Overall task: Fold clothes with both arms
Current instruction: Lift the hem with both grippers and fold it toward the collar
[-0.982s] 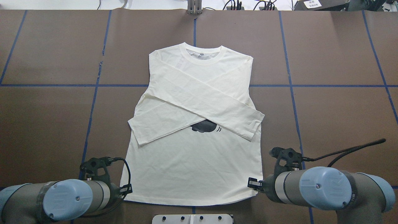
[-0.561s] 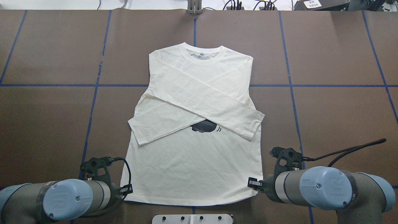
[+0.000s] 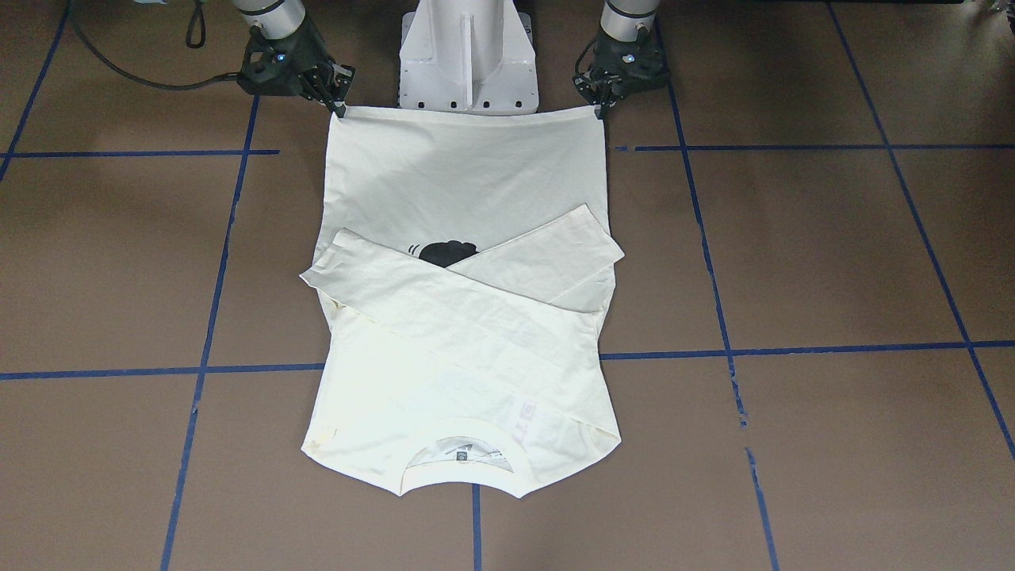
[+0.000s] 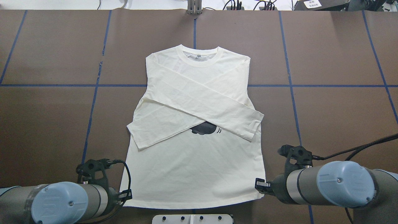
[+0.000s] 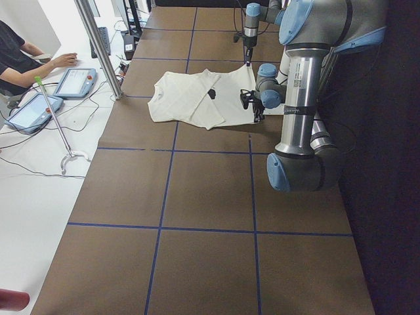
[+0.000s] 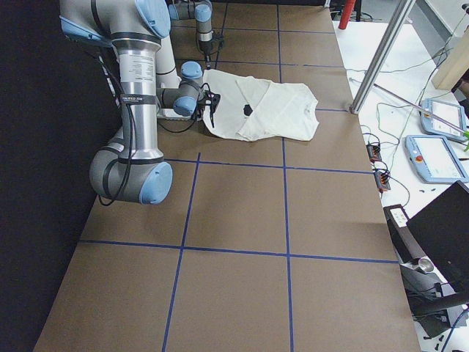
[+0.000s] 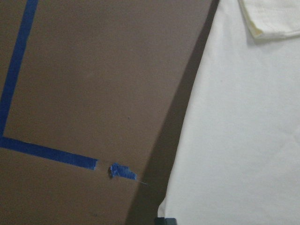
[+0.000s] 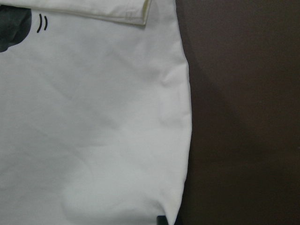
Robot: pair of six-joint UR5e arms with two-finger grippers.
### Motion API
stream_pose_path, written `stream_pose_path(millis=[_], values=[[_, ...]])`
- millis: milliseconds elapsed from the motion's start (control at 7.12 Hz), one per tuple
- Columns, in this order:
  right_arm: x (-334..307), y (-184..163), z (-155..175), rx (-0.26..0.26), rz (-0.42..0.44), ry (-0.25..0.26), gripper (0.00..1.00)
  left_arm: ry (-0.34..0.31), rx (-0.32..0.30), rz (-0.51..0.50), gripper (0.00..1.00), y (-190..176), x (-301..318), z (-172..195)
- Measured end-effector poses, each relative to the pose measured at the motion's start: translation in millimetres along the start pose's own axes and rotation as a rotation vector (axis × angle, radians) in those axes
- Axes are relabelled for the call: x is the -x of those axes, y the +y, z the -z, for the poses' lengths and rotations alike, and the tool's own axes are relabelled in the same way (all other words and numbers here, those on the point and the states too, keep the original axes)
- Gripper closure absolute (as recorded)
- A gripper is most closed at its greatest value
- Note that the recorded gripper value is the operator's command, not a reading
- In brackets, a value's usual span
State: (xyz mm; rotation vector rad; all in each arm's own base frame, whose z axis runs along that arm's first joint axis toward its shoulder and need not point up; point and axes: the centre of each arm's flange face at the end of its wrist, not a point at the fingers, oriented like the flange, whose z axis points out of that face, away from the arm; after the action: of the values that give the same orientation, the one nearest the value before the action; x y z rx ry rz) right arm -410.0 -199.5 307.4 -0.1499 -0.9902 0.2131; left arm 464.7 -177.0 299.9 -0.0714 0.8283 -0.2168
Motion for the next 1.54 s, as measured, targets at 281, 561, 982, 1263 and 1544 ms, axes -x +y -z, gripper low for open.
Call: stream_pose_path(millis=[281,561,982,1263,1544], values=[[1.2,18.8,31.7,0.113,0.013,-0.030,1.00,0.020,0.042,-0.037,1.00,29.3,-23.3,31.4],[-10.1,37.3,56.0,0.206,0.028,-0.026,1.00,0.041,0.093,-0.082,1.00,59.0,-24.9,64.1],[-16.4,39.0,68.6,0.217,0.028,-0.027,1.00,0.050,0.106,-0.123,1.00,66.1,-25.1,74.5],[-7.4,6.6,71.1,0.146,-0.006,-0.058,1.00,0.080,0.027,-0.188,1.00,19.1,-37.2,83.6],[-4.9,-57.5,76.6,0.055,-0.014,-0.079,1.00,0.065,-0.059,-0.226,1.00,-60.2,-52.5,84.0]])
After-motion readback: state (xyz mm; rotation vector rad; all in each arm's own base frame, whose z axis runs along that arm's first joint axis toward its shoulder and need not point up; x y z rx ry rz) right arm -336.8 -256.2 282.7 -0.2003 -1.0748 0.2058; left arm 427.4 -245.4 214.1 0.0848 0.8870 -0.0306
